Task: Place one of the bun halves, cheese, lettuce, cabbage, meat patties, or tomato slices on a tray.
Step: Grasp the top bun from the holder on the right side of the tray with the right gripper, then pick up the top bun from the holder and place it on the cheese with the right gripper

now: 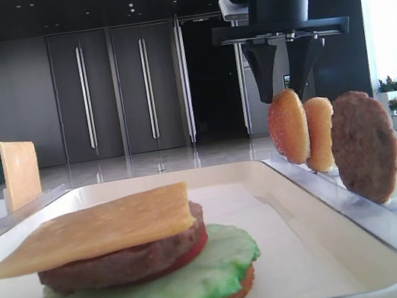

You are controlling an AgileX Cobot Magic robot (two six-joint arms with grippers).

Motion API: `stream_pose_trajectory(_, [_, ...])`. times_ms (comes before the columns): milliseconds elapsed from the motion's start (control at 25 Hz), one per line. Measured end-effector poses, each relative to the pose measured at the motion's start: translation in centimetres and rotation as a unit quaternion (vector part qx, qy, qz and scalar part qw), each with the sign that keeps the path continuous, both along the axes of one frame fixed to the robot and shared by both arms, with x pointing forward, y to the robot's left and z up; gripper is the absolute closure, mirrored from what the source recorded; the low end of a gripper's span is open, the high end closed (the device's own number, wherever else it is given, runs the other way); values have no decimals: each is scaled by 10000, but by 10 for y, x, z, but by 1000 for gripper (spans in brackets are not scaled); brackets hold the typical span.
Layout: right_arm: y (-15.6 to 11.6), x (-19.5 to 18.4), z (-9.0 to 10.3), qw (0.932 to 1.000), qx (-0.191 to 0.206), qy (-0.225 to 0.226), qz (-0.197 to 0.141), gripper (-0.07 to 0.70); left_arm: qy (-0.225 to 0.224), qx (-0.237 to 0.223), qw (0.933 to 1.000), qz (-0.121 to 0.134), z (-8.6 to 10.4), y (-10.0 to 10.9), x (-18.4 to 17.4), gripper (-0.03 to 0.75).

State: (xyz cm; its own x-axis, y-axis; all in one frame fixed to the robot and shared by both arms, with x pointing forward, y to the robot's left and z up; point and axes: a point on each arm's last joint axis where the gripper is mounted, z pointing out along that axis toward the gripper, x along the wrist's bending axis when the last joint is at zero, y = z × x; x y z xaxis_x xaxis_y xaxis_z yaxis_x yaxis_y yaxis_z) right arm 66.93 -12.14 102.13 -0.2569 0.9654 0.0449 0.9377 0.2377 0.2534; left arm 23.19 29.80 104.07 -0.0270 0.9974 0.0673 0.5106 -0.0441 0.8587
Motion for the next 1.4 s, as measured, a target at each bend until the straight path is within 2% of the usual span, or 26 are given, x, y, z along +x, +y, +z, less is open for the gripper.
stream_pose_trajectory(80, [0, 0, 0, 10000, 2, -4, 0, 347, 0, 0, 10000, 0, 0, 0, 0, 265])
stream_pose_trajectory(280, [0, 0, 0, 10000, 2, -4, 4, 463, 0, 0, 10000, 0, 0, 0, 0, 265])
stream_pose_trajectory(800, [1, -1, 2, 9999, 7, -23, 127, 465, 0, -1, 10000, 1, 0, 0, 0, 265])
stream_pose_trajectory(1400, [-3, -16, 58, 9976, 370, -563, 167, 486, -1, -10, 10000, 6, 0, 0, 0, 265])
